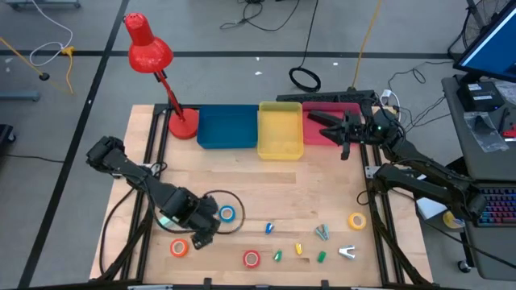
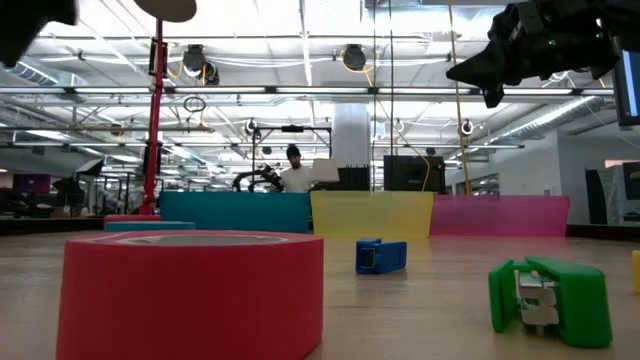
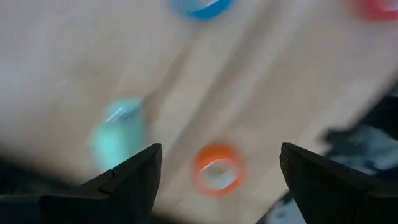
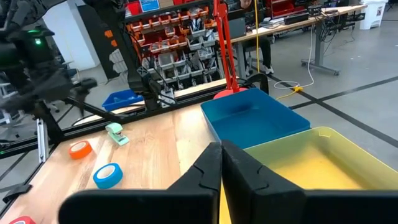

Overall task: Pick and place Stapler, Stapler remover, tape
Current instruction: Put the light green stapler into the pink bin

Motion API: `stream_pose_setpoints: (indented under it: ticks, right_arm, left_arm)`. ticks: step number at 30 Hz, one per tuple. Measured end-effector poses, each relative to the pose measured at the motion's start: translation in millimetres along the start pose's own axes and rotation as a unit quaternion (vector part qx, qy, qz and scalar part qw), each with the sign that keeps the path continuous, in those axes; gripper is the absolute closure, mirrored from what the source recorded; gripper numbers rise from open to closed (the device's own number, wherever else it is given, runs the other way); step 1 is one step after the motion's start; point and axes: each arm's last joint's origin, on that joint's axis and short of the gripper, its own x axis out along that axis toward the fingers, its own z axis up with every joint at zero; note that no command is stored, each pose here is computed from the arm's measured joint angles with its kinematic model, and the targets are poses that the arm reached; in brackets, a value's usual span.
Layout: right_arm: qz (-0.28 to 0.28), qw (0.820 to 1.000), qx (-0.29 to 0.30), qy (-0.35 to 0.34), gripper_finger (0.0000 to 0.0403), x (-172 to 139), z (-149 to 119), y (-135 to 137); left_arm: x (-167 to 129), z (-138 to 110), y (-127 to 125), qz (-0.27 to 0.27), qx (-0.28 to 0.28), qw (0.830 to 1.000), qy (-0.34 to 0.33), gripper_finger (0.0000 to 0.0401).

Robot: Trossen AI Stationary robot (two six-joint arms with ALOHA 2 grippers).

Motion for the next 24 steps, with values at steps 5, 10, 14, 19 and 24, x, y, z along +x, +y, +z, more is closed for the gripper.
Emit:
stream_pose_setpoints:
  ticks: [5,10,14,19,24]
  right_arm:
    - [0.000,1.000,0.000,0.000,0.0399,0.0,0.0,0.0]
    - [-0.001,1.000,0.004,0.005,0.0399,-0.1,-1.1,-0.1]
    - [-0.002,1.000,0.006,0.008,0.0399,0.0,-1.8,-0.3]
    - [-0.002,1.000,0.007,0.008,0.0399,-0.1,-1.7,-0.3]
    - [-0.002,1.000,0.007,0.008,0.0399,0.0,-1.8,-0.3]
  left_arm:
    - [-2.5,-9.9,19.9,0.112,-0.065,0.991,0.030,0.0077]
    - [1.5,-15.3,19.5,0.127,-0.059,0.990,-0.008,0.0077]
    - [4.6,-17.9,18.3,0.142,-0.060,0.988,-0.010,0.0077]
    - [5.1,-23.5,16.1,0.148,-0.059,0.987,-0.029,0.0077]
    - [6.0,-30.3,13.4,0.150,-0.055,0.987,-0.037,0.0077]
